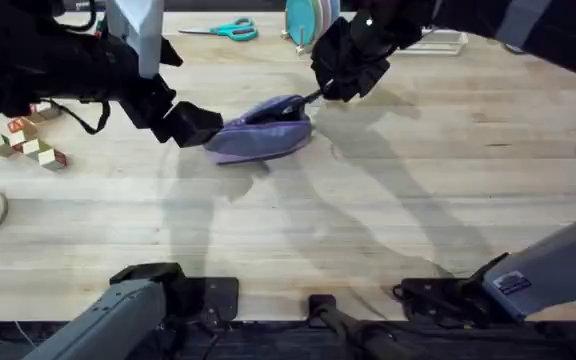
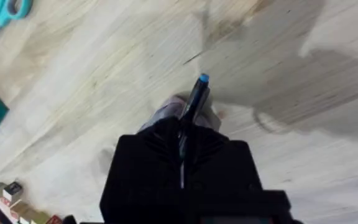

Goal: Unzip the bag, pick up the pens from the table one at a time and place them inside, then zip the bag closed.

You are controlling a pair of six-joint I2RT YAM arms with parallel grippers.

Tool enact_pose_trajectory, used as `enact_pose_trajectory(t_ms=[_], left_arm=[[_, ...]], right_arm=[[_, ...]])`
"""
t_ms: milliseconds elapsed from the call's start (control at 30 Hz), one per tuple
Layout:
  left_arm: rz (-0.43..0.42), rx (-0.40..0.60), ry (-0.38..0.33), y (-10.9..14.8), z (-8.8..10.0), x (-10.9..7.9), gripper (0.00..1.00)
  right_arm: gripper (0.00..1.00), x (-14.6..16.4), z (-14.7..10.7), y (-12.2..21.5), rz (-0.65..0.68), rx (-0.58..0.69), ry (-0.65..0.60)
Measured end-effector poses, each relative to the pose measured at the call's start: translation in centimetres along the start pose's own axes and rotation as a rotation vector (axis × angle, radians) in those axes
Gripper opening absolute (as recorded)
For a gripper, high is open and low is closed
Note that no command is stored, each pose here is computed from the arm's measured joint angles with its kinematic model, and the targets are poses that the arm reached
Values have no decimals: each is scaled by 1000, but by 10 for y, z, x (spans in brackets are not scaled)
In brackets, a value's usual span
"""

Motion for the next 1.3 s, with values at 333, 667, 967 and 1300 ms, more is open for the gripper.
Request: enact_pose_trajectory(t_ms=[333,667,967,1300], left_arm=[[0,0,0,0,0,0,993],[0,0,0,0,0,0,994],[0,0,0,0,0,0,994],[0,0,0,0,0,0,994]], right_arm=[[32,-4,2,-16,-39,-20,-27],[32,16,-5,-27,36,-21,-57],[32,19,-29,-38,34,9,-46],[32,41,-55,-43,124,60,-41]])
Point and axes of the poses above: each hand's point on the last joint's axis, 136 mm out from that joint toward the fingers, its own y axis back along the fingers, its own x axis along the line the jaws close on, z = x × y, the point moved 3 cm from there along y, back along the fingers, and after that the axes turned 10 degrees about -y, right-handed, at the moved point
